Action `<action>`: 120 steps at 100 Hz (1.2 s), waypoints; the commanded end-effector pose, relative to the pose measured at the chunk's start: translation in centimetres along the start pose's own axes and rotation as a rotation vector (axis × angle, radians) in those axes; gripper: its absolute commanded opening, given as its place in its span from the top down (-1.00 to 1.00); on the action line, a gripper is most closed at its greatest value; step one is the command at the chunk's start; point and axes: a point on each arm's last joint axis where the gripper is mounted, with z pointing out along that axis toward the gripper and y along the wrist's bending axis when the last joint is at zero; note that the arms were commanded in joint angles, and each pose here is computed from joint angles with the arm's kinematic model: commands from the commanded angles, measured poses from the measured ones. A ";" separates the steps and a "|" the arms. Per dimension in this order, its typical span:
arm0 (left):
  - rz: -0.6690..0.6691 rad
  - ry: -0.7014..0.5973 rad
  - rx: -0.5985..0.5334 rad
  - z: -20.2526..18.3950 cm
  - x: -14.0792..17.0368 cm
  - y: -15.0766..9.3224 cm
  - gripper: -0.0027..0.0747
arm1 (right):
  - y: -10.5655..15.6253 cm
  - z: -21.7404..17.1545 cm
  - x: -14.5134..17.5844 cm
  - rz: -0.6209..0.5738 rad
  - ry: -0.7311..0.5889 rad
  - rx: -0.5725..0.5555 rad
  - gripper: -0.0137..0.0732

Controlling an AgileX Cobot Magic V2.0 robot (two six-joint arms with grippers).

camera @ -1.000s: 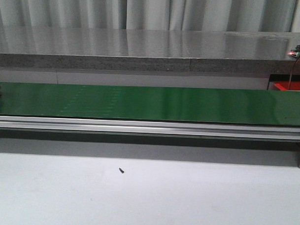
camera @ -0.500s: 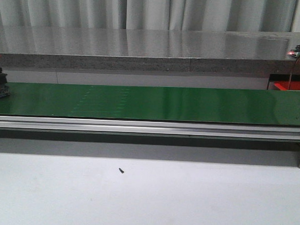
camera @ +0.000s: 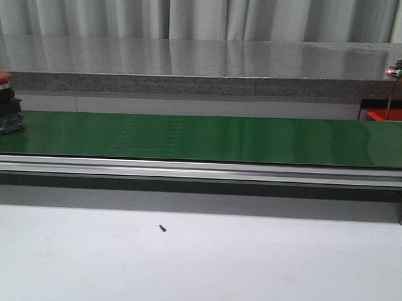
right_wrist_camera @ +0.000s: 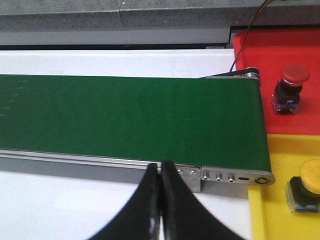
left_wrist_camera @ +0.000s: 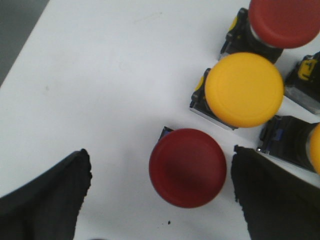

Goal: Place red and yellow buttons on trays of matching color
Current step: 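Grasp a second red button from the cluster with the left gripper, then lower the second red button onto the belt and open the left gripper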

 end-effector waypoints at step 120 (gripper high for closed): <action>-0.001 -0.236 -0.003 -8.0 -2.5 -0.5 0.45 | 0.1 -0.4 -1.4 -0.011 -0.084 0.000 0.84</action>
